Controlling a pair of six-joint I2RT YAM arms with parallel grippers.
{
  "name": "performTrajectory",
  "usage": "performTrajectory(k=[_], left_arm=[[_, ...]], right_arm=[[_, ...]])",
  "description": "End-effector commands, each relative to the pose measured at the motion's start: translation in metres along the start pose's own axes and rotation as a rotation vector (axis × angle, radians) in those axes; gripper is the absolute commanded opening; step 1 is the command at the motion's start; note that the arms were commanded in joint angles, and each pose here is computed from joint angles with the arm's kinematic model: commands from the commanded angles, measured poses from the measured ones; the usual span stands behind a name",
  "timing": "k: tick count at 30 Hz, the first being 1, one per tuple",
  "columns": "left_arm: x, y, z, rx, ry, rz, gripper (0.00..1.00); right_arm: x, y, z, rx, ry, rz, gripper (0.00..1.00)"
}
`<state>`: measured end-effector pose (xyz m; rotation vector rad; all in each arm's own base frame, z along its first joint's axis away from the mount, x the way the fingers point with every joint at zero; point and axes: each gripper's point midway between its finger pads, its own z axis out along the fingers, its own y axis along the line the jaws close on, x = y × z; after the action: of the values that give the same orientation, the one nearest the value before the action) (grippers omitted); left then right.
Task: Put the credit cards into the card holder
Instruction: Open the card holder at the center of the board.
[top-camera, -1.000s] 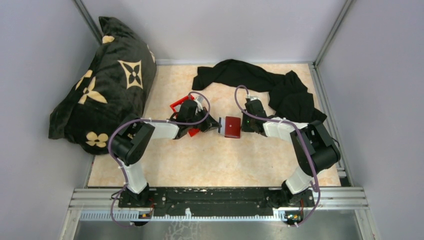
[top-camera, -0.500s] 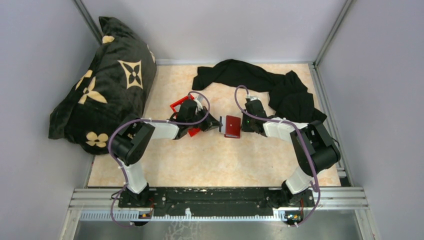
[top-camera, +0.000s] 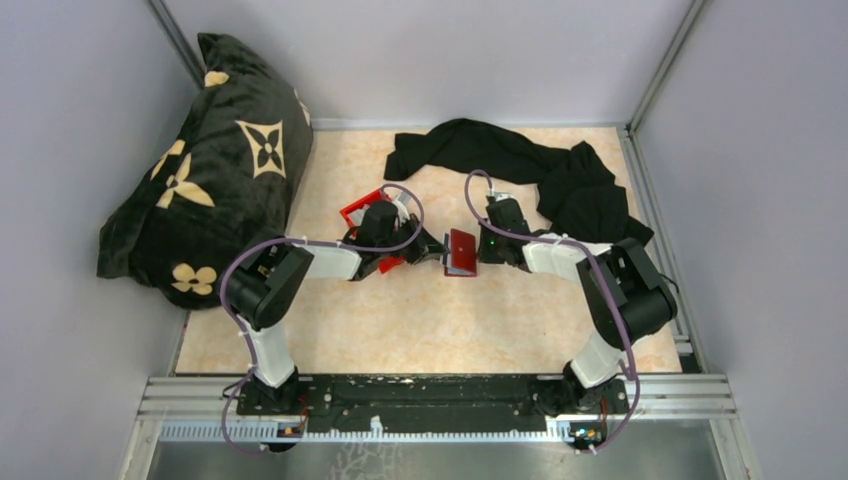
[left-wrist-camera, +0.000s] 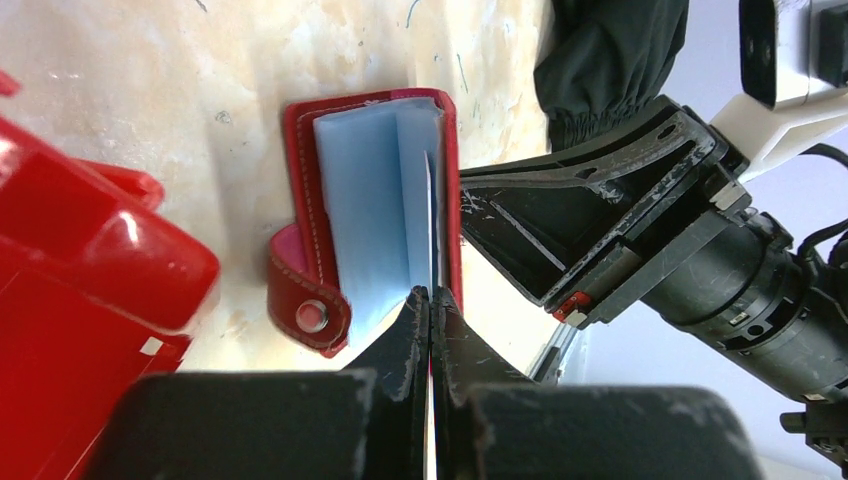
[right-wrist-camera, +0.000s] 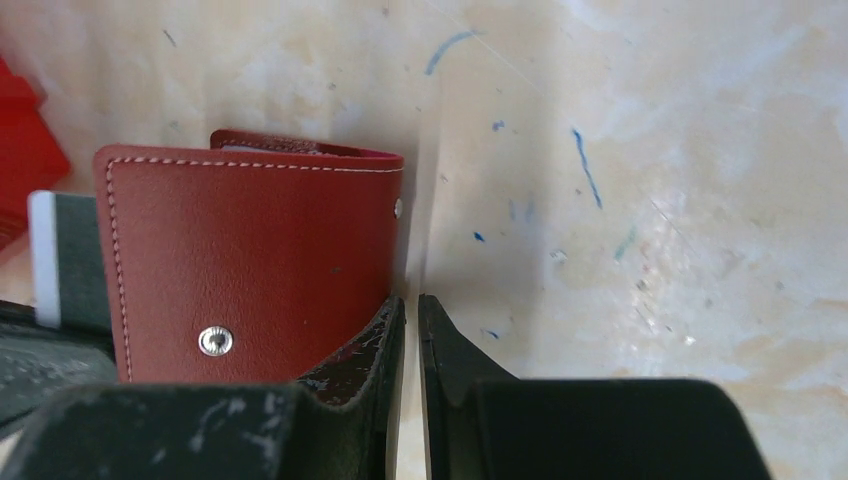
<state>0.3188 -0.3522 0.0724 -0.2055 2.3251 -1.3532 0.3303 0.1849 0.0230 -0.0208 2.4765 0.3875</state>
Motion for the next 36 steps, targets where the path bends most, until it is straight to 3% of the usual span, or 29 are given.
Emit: performTrajectory(k=[1, 14, 22, 36], left_arm=[[-0.001, -0.013, 0.005, 0.052, 0.003, 0.016, 0.00], [0.000, -0.011, 0.003, 0.037, 0.000, 0.036, 0.00], [0.011, 0.001, 0.011, -0.019, 0.013, 0.051, 0.00], [0.013, -0.016, 0.022, -0.037, -0.002, 0.095, 0.00]], right_arm=[[0.005, 0.017, 0.012, -0.034, 0.037, -0.023, 0.11], [0.014, 0.048, 0.020, -0.078, 0.080, -0.065, 0.10], [0.021, 0.033, 0.018, -0.015, 0.080, -0.059, 0.10], [0.013, -0.017, 0.004, 0.152, 0.022, 0.034, 0.12]])
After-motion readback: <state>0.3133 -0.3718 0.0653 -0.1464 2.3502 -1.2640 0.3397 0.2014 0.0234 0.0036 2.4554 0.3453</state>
